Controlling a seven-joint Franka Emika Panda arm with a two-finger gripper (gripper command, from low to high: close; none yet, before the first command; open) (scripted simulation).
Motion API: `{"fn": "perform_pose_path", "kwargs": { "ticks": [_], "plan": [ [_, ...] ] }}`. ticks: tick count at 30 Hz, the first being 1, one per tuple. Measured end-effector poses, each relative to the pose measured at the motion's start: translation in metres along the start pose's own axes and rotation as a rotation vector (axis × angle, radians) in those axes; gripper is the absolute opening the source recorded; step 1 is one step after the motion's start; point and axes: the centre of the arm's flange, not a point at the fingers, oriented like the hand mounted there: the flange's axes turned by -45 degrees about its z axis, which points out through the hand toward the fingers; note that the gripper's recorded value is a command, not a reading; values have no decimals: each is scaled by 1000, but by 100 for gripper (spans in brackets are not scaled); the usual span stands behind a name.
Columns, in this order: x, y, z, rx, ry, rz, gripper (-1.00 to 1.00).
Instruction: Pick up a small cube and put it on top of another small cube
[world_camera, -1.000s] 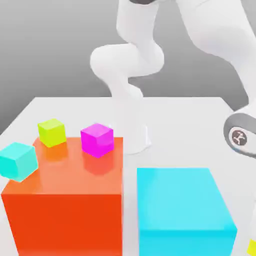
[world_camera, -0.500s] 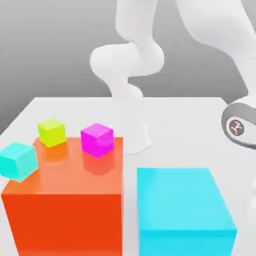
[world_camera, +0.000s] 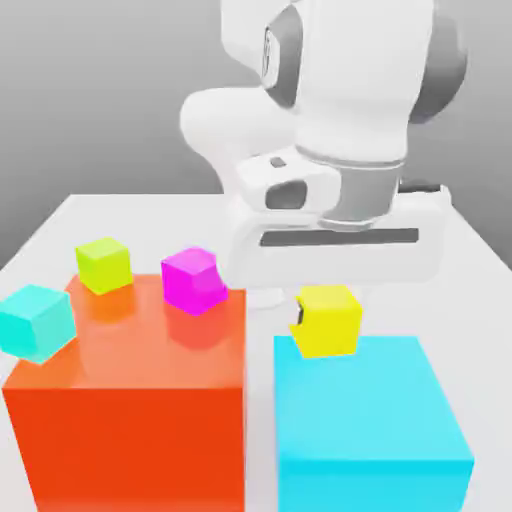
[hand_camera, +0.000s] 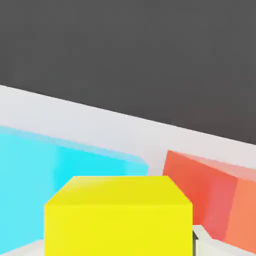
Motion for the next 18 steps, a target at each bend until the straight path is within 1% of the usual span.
{"fn": "perform_pose_path", "kwargs": {
  "ticks": [9,11,14,15,18],
  "plan": [
    [-97,87,-50,64,-6,309,-100],
    [-109,95,-41,77,-5,346,-100],
    [-113,94,-3,80,-5,357,-100],
    [-114,93,5,81,-5,358,100],
    [-114,93,5,81,-5,358,100]
  ]
}}
